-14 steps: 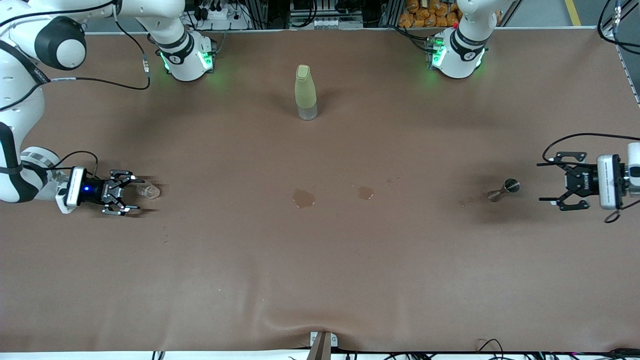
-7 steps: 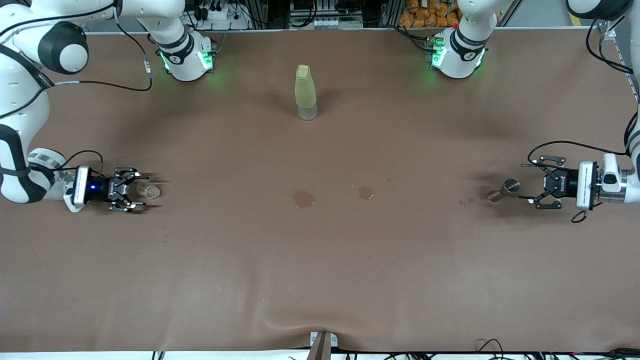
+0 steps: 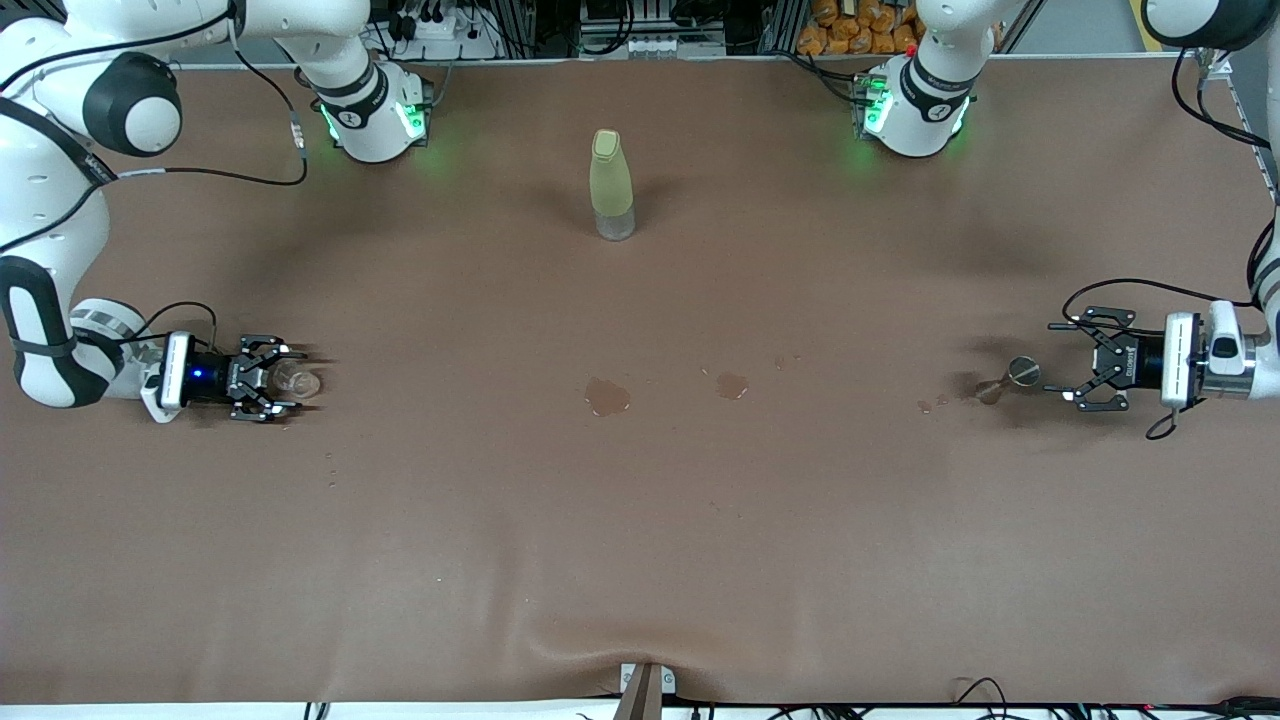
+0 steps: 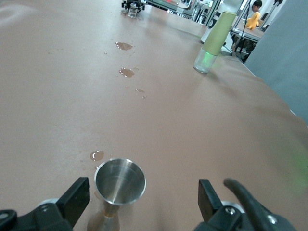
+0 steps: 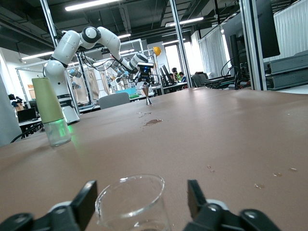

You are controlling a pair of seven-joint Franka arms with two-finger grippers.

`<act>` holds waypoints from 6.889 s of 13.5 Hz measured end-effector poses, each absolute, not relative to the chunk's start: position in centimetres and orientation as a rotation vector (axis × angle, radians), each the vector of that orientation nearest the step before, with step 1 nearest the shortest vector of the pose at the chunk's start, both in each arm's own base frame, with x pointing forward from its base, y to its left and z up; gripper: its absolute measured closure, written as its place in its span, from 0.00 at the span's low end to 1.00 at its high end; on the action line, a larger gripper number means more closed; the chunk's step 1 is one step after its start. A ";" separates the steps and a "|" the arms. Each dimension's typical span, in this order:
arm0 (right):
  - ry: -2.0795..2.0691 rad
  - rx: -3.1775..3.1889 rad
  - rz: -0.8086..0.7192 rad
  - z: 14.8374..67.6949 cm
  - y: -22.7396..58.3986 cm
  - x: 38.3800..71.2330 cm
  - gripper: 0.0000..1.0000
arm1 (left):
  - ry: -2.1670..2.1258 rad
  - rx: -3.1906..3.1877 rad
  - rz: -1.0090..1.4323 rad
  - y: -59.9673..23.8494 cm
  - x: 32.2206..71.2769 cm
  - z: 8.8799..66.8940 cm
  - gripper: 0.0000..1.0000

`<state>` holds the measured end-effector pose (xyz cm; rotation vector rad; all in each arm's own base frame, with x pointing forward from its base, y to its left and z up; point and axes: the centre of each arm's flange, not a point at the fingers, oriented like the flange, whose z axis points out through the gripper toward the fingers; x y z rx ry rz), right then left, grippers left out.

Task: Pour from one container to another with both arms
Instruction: 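Grasp the steel jigger with the left gripper, then lift the glass cup with the right gripper while the left gripper lifts the jigger, then bring the glass cup and the jigger together above the table center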

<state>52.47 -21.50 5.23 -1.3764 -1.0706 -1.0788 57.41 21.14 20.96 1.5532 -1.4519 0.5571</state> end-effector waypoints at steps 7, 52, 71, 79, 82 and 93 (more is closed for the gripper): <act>-1.089 -1.382 -1.076 5.5 -21.9 52.8 0.23 | -1.441 1.485 0.613 22.6 55.5 15.9 0.00; -1.228 -1.322 -0.943 20.7 5.5 69.8 0.51 | -1.344 1.482 0.901 20.9 56.9 10.5 0.43; -1.185 -1.339 -1.018 21.3 12.3 70.9 0.51 | -1.336 1.481 0.912 20.7 57.1 10.5 0.77; -1.189 -1.341 -1.029 21.9 11.9 71.1 0.51 | -1.381 1.442 0.930 18.9 58.8 12.1 0.79; -1.174 -1.351 -1.017 22.5 11.9 71.3 0.51 | -1.451 1.354 0.970 15.1 61.3 16.0 0.79; -1.104 -1.462 -1.042 33.2 22.0 69.9 0.51 | -1.489 1.135 0.975 -4.4 64.8 19.2 0.79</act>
